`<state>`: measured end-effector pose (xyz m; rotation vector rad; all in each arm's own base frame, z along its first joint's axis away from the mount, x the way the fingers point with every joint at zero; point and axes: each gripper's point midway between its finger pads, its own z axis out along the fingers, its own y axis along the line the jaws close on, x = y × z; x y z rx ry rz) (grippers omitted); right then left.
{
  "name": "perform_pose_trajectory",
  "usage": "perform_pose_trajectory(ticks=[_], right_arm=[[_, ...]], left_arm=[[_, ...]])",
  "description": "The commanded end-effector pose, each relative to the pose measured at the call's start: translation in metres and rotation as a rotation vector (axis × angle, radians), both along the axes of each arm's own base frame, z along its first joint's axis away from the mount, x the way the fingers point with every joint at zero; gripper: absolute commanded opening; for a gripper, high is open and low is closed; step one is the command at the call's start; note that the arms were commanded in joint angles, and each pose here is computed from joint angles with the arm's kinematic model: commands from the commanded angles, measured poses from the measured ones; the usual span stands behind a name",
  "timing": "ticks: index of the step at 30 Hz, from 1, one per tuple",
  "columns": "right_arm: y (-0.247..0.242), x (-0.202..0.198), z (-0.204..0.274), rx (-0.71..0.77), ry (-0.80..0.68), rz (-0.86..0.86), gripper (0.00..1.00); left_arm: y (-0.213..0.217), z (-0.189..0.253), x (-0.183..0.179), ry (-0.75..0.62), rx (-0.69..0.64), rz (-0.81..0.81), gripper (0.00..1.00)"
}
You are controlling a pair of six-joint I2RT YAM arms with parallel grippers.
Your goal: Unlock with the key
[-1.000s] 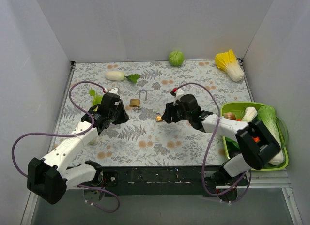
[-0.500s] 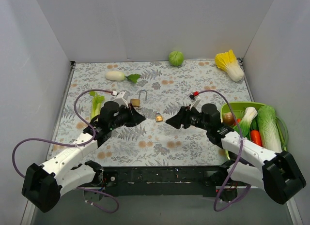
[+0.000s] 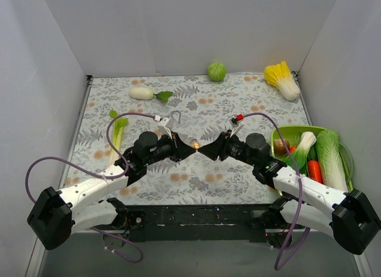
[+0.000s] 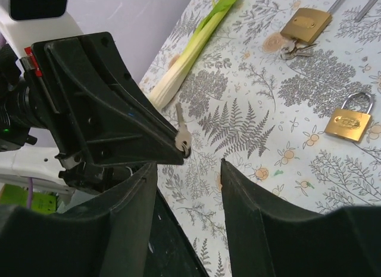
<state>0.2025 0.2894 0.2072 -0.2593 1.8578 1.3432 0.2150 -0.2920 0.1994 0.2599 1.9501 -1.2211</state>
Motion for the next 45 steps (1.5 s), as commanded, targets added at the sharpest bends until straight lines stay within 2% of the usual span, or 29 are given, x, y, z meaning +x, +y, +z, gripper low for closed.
perform_pose_trajectory(ticks=[1, 7, 21, 24, 25, 27, 28, 30, 31, 33, 34, 36, 37, 38, 40, 41, 43, 45], right_arm=[[0.017, 0.004, 0.036, 0.023, -0.133, -0.006, 0.51], [0.017, 0.010, 0.023, -0.044, -0.142, -0.053, 0.41], [0.028, 0.014, 0.006, -0.164, -0.169, -0.068, 0.32], [0.030, 0.012, 0.003, -0.175, -0.168, -0.063, 0.22], [0.030, 0.012, 0.003, -0.175, -0.165, -0.062, 0.14], [0.031, 0.012, 0.000, -0.183, -0.159, -0.056, 0.08], [0.032, 0.012, -0.001, -0.187, -0.156, -0.054, 0.02], [0.033, 0.012, -0.002, -0.183, -0.154, -0.053, 0.01], [0.033, 0.012, -0.002, -0.182, -0.157, -0.051, 0.01], [0.032, 0.011, 0.002, -0.173, -0.173, -0.049, 0.01], [0.028, 0.014, 0.001, -0.178, -0.183, -0.052, 0.01], [0.024, 0.012, 0.010, -0.168, -0.241, -0.002, 0.01], [0.015, 0.021, 0.015, -0.158, -0.258, -0.010, 0.01], [0.014, 0.012, 0.020, -0.131, -0.269, 0.075, 0.01], [-0.002, 0.021, 0.027, -0.113, -0.288, 0.113, 0.01], [0.000, 0.004, 0.034, -0.078, -0.297, 0.248, 0.01], [-0.007, -0.015, 0.033, -0.069, -0.291, 0.416, 0.01], [-0.007, -0.027, 0.041, -0.064, -0.300, 0.520, 0.01]], left_arm=[[-0.013, 0.010, 0.002, -0.029, -0.012, 0.009, 0.00], [-0.021, 0.008, 0.000, -0.032, 0.009, 0.005, 0.00], [-0.020, 0.007, 0.004, -0.030, 0.039, 0.069, 0.00], [-0.018, 0.005, 0.006, -0.022, 0.041, 0.094, 0.00], [-0.018, 0.005, 0.006, -0.020, 0.040, 0.096, 0.00], [-0.018, 0.005, 0.007, -0.019, 0.039, 0.097, 0.00], [-0.018, 0.006, 0.007, -0.020, 0.040, 0.096, 0.00], [-0.018, 0.006, 0.006, -0.022, 0.039, 0.096, 0.00], [-0.017, 0.006, 0.006, -0.022, 0.042, 0.096, 0.03], [-0.016, 0.012, 0.004, -0.038, 0.033, 0.087, 0.21], [-0.015, 0.013, 0.002, -0.048, 0.040, 0.079, 0.59], [-0.011, 0.025, -0.002, -0.087, 0.024, 0.067, 0.89], [-0.012, 0.030, -0.009, -0.103, 0.014, 0.027, 0.98], [-0.012, 0.034, -0.015, -0.138, 0.020, -0.017, 0.98], [-0.008, 0.041, -0.018, -0.157, 0.020, -0.074, 0.98], [-0.012, 0.050, -0.032, -0.167, -0.003, -0.187, 0.98], [-0.004, 0.050, -0.028, -0.140, -0.012, -0.252, 0.98], [0.000, 0.061, -0.036, -0.130, -0.056, -0.366, 0.98]])
